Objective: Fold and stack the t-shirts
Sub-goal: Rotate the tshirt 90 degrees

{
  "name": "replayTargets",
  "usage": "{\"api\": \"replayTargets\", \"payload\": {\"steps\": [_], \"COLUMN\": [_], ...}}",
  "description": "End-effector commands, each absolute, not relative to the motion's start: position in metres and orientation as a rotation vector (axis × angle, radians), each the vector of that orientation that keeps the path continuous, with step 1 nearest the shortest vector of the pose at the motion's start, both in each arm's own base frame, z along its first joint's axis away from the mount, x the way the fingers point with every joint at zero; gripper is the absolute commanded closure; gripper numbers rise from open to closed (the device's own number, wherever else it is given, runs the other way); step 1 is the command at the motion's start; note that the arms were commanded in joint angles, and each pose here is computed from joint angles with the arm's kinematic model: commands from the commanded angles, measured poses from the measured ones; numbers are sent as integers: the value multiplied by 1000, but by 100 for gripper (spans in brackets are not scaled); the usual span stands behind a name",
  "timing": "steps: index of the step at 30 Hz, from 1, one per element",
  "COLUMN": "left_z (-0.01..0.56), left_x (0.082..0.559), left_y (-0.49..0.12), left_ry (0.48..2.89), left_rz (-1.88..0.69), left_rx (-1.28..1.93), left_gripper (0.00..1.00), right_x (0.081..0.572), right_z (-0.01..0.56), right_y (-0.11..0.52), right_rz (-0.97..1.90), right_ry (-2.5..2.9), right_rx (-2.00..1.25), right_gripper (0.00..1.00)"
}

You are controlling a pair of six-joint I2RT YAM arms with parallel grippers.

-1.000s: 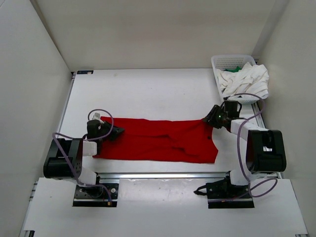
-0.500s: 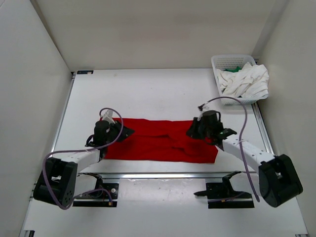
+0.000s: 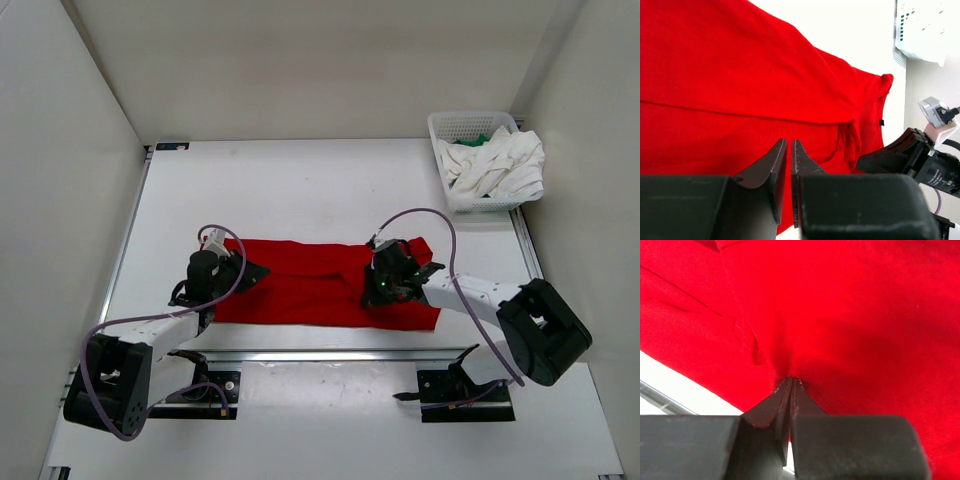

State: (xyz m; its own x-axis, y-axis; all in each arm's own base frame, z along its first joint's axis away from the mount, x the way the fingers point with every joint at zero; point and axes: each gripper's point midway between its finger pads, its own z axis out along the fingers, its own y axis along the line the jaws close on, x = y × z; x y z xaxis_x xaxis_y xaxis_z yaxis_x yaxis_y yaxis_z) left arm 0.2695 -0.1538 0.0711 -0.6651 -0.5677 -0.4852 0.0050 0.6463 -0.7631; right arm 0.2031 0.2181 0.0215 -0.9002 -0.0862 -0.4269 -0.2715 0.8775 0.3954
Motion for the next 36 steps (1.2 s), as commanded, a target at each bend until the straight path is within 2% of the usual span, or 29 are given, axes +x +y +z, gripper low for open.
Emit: {"api": "replayTargets", "payload": {"steps": [1, 6, 10, 18, 24, 26, 30, 32, 33, 34, 36], "left_z": [74, 82, 89, 116, 122, 117, 109, 106, 109, 112, 117], "left_x": [268, 268, 270, 269, 264, 260, 251, 247, 249, 248, 246], "left_y": [-155, -156, -155, -191, -183, -177, -175, -178, -177, -179, -182], "left_ry": [2108, 2097, 2088, 2118, 2119, 2138, 2186, 2214, 2210, 2204, 2173], "left_rz": [-978, -988, -951, -1005, -995, -975, -965, -975, -977, -994, -1028], "left_rx": [-395, -373, -342, -114, -102, -116, -121, -100, -101, -109, -79], "left_gripper": [80, 81, 79, 80, 77, 78, 80, 83, 84, 84, 84], "right_x": [214, 233, 248, 295, 379, 433, 515, 549, 543, 558, 541], "right_z": [25, 73, 85, 19, 12, 19, 51, 92, 72, 126, 181], "right_y": [214, 211, 197, 164, 195, 223, 278, 305, 305, 316, 309], "right_rz": [556, 605, 634, 538, 586, 622, 746, 757, 722, 753, 770], "right_ry": [2650, 2538, 2476, 2560, 2634, 2627, 2538, 2456, 2527, 2384, 2319], "right_rx": [-286, -273, -189, 58, 7, -46, -143, -231, -244, -277, -304], "right_gripper": [100, 96, 93, 100, 100, 100, 100, 100, 100, 100, 100]}}
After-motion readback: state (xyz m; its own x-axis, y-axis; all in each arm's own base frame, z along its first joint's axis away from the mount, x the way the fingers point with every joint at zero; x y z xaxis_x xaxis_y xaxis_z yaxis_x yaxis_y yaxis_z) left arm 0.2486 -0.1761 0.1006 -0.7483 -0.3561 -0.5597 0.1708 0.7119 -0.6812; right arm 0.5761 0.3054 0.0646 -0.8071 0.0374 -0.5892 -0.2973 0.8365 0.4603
